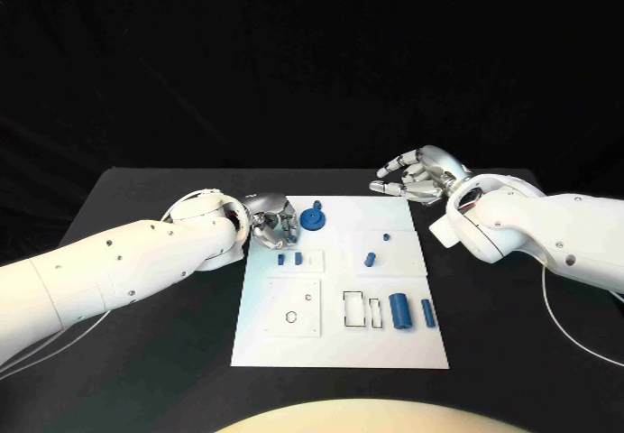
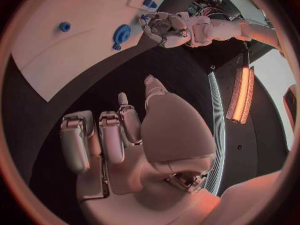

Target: Assemble the parts on the task board

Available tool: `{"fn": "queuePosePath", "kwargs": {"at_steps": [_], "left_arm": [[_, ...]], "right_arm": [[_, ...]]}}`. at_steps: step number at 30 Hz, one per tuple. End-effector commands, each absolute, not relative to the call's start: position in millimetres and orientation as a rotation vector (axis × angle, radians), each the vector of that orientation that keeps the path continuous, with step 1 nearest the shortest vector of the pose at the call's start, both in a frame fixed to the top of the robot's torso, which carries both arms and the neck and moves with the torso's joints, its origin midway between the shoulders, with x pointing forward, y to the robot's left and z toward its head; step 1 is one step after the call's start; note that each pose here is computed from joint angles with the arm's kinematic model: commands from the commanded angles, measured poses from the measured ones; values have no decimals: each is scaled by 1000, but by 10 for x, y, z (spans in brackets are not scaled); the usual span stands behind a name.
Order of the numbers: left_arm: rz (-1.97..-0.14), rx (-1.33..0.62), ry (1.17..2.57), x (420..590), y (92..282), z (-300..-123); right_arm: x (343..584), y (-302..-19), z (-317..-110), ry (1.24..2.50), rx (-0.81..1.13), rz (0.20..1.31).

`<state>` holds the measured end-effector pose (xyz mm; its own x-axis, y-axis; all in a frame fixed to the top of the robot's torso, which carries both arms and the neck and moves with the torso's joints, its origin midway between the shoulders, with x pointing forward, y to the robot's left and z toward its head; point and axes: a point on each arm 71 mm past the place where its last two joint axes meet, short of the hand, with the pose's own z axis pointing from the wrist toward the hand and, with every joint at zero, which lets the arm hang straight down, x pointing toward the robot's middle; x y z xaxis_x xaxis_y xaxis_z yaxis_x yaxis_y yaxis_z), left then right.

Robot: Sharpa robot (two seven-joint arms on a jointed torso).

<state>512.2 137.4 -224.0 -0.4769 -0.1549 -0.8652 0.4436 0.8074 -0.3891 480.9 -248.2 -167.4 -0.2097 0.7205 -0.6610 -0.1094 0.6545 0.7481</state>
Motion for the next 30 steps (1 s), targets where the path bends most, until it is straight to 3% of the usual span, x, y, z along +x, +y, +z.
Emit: {"fn": "queuePosePath", "kwargs": {"at_steps": [1, 30], "left_arm": [[-733, 218, 1959, 5105, 1354, -2265], [-681, 215, 2026, 5112, 1361, -2341]], "right_arm": [[4804, -2467, -1673, 1618, 493, 828], [4804, -2477, -1676, 1618, 494, 826]]}}
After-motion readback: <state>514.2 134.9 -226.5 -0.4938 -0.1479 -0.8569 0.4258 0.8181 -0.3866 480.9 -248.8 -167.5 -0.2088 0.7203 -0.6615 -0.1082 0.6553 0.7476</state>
